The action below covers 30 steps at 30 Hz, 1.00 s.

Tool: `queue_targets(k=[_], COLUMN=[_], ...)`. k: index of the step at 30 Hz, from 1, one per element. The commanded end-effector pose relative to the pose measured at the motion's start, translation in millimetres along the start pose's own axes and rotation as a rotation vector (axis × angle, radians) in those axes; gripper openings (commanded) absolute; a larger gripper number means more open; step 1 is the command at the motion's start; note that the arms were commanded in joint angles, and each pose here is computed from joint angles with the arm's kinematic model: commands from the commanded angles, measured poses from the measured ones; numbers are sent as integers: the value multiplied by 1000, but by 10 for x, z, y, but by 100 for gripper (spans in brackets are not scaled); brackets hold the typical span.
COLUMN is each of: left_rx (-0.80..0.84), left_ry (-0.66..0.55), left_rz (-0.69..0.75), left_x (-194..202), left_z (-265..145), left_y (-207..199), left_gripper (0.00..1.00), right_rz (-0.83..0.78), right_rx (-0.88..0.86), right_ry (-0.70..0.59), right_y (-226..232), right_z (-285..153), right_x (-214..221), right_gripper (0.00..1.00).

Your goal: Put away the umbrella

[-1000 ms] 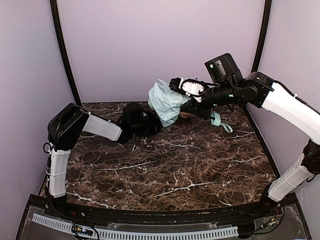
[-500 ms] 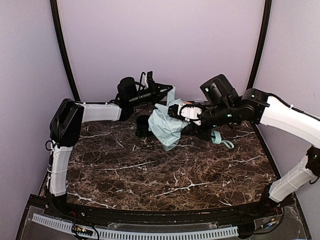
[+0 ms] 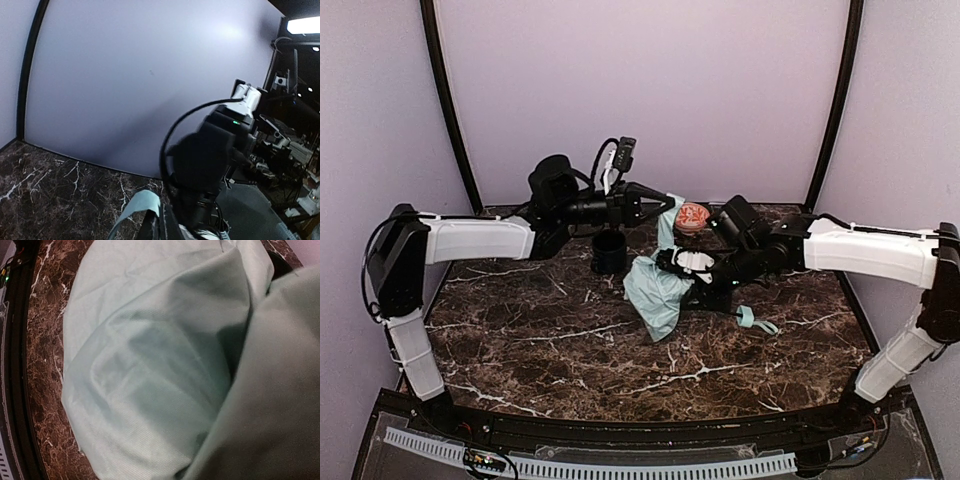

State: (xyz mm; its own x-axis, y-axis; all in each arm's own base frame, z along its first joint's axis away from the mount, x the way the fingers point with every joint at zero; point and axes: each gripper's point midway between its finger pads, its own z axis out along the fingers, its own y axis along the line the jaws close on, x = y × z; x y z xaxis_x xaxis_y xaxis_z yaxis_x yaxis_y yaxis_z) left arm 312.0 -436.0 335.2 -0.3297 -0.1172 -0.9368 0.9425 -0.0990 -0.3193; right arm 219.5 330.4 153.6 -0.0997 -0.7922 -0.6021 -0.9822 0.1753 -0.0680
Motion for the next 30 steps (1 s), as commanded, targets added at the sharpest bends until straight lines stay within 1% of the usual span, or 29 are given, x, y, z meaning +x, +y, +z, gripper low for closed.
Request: queue_targets(k=[1,2,5,9,11,14,15,18,20,23,25,28,30], left_rx=[95,105,165,175,161,177,195,188,167,104,53,-6,-41], left_ry=[-101,-77,-11,-24,45,189,235,362,444,569,616,641,653], left_rz=[467,504,558,636,690,827,853,938,1026,1155,1224,1321,1376], left_x=[-529,-453,-201,-148,21,398,528,779,929,1088,1084,1036,1016], left_z=[-151,-106,-12,-130,-102,37,95,199,240,225,172,92,35], left_y=[-965,-1071,-1350,-1601,-1653,-1768,-1819,-1718,-1597,-1378,-1266,-1176,-1124], left_gripper=[0,0,0,0,0,0,0,0,0,0,0,0,0], right_rz=[163,176,213,284,313,310,299,266,230,124,38,-98,-143], right_rx=[-40,-36,-12,-9,2,39,58,137,219,311,346,404,445], right_ry=[-155,-177,-243,-313,-357,-403,-416,-454,-467,-485,-483,-435,-423], right_y=[-195,-245,-450,-693,-819,-971,-1018,-1165,-1270,-1245,-1132,-940,-901], right_z=[-114,-141,-303,-516,-646,-860,-935,-1170,-1347,-1599,-1706,-1766,-1844], right_x=[-98,-136,-344,-485,-580,-759,-830,-1030,-1129,-1264,-1320,-1294,-1276], right_gripper=[0,0,0,0,0,0,0,0,0,0,0,0,0])
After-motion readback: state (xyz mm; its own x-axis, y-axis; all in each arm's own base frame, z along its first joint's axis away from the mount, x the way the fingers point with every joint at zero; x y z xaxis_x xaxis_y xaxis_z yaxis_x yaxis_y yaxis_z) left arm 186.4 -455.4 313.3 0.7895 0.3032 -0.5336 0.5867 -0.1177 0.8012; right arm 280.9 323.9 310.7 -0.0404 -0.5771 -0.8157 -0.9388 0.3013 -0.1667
